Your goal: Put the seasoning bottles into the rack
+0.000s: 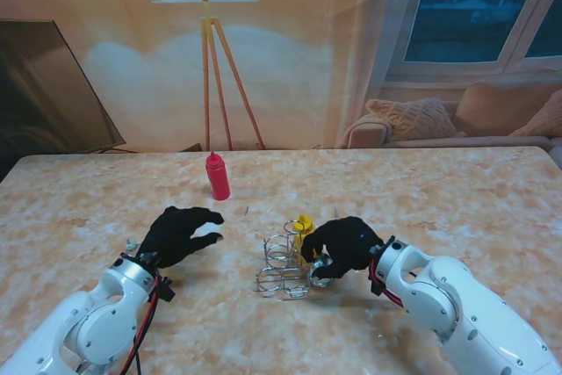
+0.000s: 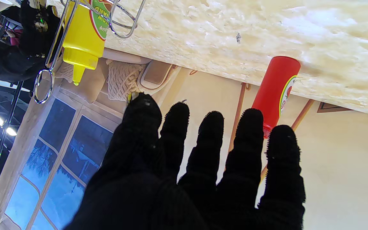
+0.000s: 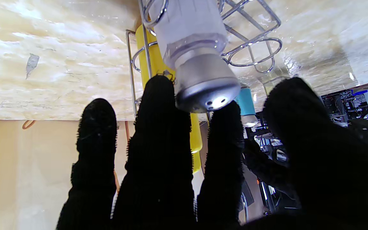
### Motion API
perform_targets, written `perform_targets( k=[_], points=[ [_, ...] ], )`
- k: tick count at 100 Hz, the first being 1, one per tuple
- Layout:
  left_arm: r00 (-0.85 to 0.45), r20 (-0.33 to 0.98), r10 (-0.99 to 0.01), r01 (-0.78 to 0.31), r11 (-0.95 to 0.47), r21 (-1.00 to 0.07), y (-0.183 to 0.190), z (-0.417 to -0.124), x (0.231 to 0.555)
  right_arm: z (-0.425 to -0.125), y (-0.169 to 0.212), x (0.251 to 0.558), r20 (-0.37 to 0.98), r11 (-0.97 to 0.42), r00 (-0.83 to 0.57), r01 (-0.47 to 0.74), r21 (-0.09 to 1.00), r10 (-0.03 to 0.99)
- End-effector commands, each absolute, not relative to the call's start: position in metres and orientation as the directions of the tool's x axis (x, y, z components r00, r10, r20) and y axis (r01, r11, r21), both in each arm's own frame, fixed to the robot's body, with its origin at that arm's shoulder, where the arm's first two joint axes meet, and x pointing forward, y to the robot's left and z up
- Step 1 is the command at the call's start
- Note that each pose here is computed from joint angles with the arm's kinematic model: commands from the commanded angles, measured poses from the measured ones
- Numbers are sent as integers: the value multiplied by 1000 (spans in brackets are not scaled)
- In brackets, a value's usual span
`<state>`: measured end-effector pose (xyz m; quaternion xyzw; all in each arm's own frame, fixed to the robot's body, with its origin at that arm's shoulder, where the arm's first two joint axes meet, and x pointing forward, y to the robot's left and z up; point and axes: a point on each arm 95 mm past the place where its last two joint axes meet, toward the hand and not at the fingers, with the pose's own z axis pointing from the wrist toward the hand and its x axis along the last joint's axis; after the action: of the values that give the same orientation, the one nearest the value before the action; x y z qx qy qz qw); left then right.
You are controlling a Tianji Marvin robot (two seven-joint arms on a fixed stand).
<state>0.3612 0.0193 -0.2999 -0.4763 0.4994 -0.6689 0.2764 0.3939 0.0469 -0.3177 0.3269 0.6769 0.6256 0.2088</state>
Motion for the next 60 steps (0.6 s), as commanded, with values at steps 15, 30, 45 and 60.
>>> perform_targets(
  k=[15, 30, 45, 60],
  points=[
    [-399, 360, -844, -120, -341, -932, 19, -301, 361, -310, 44, 388, 124, -14, -703, 161, 987, 701],
    [-398, 359, -844, -120, -340, -933, 19, -301, 361, -301, 37, 388, 110, -30, -694, 127, 991, 711],
    [-397, 359, -844, -120, -340, -933, 19, -301, 361, -295, 30, 388, 112, -48, -678, 114, 992, 727],
    [-397, 360, -844, -123, -340, -933, 19, -302, 361, -289, 20, 389, 101, -48, -656, 99, 994, 748]
  ],
)
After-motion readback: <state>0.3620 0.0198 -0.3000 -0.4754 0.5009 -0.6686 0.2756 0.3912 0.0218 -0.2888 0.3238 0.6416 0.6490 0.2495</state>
